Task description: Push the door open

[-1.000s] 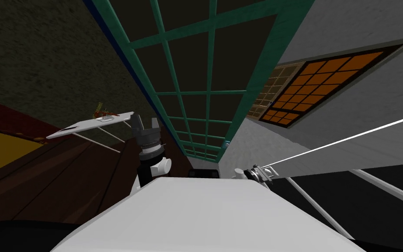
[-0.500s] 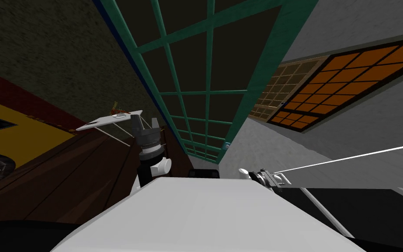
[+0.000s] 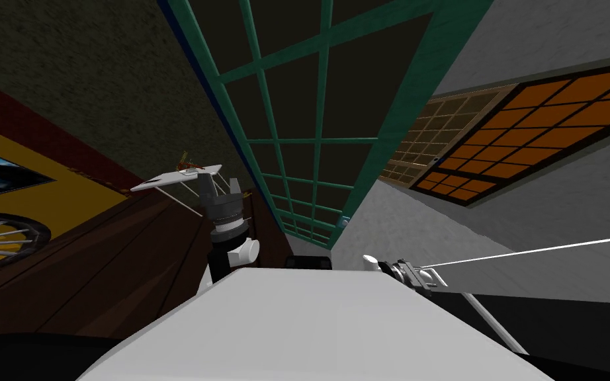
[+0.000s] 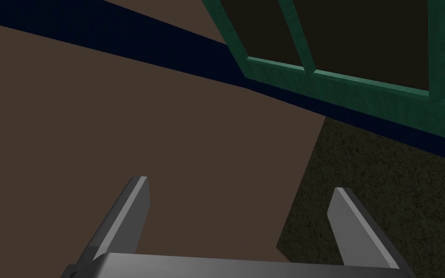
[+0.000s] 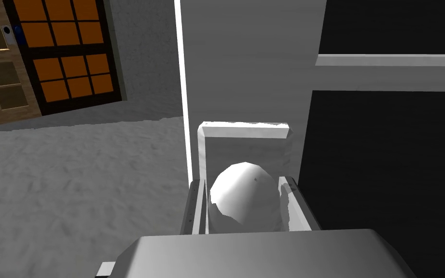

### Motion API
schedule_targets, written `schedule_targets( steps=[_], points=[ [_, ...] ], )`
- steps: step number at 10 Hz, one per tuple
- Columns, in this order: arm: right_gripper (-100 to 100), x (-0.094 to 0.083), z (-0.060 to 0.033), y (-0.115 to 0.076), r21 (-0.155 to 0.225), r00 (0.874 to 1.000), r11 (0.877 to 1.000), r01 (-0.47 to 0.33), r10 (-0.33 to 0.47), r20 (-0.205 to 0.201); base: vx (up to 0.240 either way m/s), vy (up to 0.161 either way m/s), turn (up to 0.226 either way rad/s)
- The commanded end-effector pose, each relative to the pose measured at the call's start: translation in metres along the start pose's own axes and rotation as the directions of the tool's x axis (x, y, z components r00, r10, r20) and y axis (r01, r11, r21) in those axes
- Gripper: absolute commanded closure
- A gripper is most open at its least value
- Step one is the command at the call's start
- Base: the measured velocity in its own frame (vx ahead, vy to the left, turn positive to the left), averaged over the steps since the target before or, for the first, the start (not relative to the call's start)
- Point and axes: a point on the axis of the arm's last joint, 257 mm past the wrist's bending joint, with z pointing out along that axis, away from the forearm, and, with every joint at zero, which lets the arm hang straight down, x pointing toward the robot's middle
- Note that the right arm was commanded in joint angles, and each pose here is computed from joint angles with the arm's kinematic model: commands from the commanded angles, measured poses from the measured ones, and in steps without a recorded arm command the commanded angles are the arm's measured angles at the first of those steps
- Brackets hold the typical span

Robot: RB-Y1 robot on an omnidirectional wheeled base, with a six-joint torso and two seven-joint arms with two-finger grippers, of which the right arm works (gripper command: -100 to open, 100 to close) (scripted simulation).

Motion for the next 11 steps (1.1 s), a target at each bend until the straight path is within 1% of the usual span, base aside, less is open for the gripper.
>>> schedule_targets(
  steps=[1,4,5,6,7,8,9,11],
  points=[
    [100,0.004,0.0080,0.014,-0.047,1.000,0.999,0.001,-0.001,-0.010,-0.016,-0.053,0.106],
    [100,-0.002,0.0100,0.034,-0.124,1.000,0.992,-0.003,0.004,0.011,-0.006,-0.071,0.143],
    [100,-0.002,0.0100,0.034,-0.124,1.000,0.992,-0.003,0.004,0.011,0.001,-0.041,0.040],
    [100,-0.006,0.0090,0.042,-0.156,1.000,0.988,-0.004,0.008,0.023,0.006,-0.043,0.113],
    [100,-0.008,0.0080,0.045,-0.172,1.000,0.985,-0.005,0.010,0.029,0.011,-0.048,0.135],
    [100,-0.009,0.0070,0.042,-0.159,1.000,0.987,-0.005,0.009,0.027,0.004,-0.019,0.021],
    [100,-0.008,0.0104,0.059,-0.213,1.000,0.977,-0.002,0.008,0.024,-0.026,-0.124,0.077],
    [100,-0.007,0.0128,0.078,-0.272,1.000,0.962,-0.002,0.008,0.021,-0.052,-0.242,0.096]
  ],
)
